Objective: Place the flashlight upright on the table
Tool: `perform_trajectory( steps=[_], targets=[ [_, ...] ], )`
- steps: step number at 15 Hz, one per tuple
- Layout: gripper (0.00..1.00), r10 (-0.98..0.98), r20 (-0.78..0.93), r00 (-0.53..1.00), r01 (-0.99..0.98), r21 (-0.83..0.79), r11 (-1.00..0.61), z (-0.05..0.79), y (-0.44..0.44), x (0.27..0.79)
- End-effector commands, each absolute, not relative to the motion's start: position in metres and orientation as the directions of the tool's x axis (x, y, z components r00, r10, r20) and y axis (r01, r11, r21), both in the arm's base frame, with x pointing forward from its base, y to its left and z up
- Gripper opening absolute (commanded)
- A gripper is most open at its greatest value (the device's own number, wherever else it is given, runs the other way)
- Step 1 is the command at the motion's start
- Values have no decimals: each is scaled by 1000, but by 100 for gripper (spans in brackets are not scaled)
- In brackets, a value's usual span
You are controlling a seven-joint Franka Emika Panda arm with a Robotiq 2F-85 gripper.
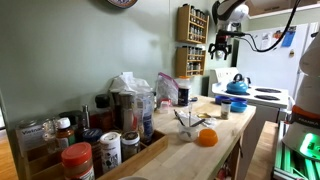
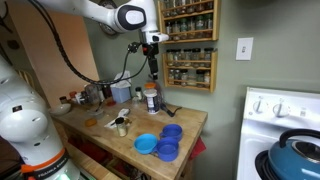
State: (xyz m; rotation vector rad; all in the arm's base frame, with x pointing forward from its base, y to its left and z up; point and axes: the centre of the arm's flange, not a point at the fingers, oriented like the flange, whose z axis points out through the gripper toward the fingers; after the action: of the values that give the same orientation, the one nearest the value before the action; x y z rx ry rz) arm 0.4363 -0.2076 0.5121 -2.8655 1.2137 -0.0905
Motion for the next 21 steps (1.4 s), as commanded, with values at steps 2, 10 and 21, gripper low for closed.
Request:
perform_trajectory(
  steps=[2,10,21],
  targets=[
    [100,-863,-54,503,-864,-27,-502,449,-202,427],
    [100,-867,-146,476,-877,-15,-479,425,-198,432],
    [100,-946,-312,-90,-995,-22,102,347,-250,491]
  ],
)
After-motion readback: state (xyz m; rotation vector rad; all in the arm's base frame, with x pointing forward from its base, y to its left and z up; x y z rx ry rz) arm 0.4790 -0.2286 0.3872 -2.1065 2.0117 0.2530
